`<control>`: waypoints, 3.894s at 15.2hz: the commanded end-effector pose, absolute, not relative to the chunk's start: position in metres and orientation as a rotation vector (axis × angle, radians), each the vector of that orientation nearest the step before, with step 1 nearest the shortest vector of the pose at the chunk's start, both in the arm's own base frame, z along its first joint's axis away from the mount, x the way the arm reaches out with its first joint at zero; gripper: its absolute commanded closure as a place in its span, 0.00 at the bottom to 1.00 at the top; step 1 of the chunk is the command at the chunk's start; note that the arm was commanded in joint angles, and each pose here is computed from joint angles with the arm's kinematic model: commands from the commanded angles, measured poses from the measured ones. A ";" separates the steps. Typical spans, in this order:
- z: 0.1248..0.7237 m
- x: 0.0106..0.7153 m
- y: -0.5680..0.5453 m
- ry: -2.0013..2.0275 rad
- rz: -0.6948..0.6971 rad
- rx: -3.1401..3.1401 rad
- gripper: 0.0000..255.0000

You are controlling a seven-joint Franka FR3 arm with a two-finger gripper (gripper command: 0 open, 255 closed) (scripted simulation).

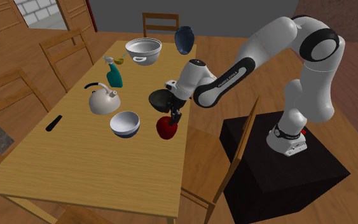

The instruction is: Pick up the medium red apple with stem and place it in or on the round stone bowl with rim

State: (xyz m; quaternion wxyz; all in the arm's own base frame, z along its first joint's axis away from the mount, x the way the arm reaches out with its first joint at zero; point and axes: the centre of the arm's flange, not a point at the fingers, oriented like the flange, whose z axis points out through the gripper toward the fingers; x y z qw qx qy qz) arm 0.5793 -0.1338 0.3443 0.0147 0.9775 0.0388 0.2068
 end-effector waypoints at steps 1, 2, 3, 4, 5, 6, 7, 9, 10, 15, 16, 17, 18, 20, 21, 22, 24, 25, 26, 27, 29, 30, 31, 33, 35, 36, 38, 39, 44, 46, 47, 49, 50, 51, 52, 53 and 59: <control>0.344 0.579 -0.134 0.121 0.644 3.043 0.00; 0.344 0.579 -0.134 0.121 0.644 3.043 0.00; 0.344 0.579 -0.134 0.121 0.644 3.043 1.00; 0.344 0.579 -0.134 0.121 0.644 3.043 1.00; 0.344 0.579 -0.134 0.121 0.644 3.043 1.00; 0.344 0.580 -0.133 0.121 0.644 3.043 1.00; 0.344 0.579 -0.133 0.121 0.644 3.043 1.00; 0.344 0.579 -0.132 0.121 0.644 3.043 1.00; 0.344 0.579 -0.132 0.121 0.644 3.043 1.00; 0.360 0.579 -0.134 0.121 0.644 3.043 1.00; 0.365 0.579 -0.134 0.121 0.644 3.043 1.00; 0.371 0.579 -0.134 0.121 0.644 3.043 1.00; 0.376 0.579 -0.134 0.121 0.644 3.043 1.00; 0.387 0.579 -0.134 0.121 0.644 3.043 1.00; 0.392 0.579 -0.134 0.121 0.644 3.043 1.00; 0.397 0.579 -0.134 0.121 0.644 3.043 1.00; 0.408 0.579 -0.134 0.121 0.644 3.043 1.00; 0.413 0.579 -0.134 0.121 0.644 3.043 1.00; 0.418 0.579 -0.134 0.121 0.644 3.043 1.00; 0.423 0.579 -0.134 0.121 0.644 3.043 1.00; 0.434 0.579 -0.134 0.121 0.644 3.043 1.00; 0.439 0.579 -0.134 0.121 0.644 3.043 1.00; 0.445 0.579 -0.134 0.121 0.644 3.043 1.00; 0.455 0.579 -0.134 0.121 0.644 3.043 1.00; 0.466 0.579 -0.134 0.121 0.644 3.043 1.00; 0.471 0.579 -0.134 0.121 0.644 3.043 1.00; 0.482 0.579 -0.134 0.121 0.644 3.043 1.00; 0.487 0.579 -0.134 0.121 0.644 3.043 1.00; 0.513 0.579 -0.134 0.121 0.644 3.043 1.00; 0.520 0.579 -0.146 0.121 0.644 3.043 1.00; 0.524 0.579 -0.159 0.121 0.644 3.043 1.00; 0.532 0.578 -0.184 0.121 0.644 3.043 1.00; 0.536 0.578 -0.197 0.121 0.644 3.043 1.00; 0.540 0.577 -0.209 0.121 0.644 3.043 1.00; 0.544 0.577 -0.222 0.121 0.644 3.043 1.00; 0.548 0.577 -0.234 0.121 0.644 3.043 1.00; 0.572 0.575 -0.310 0.121 0.644 3.043 1.00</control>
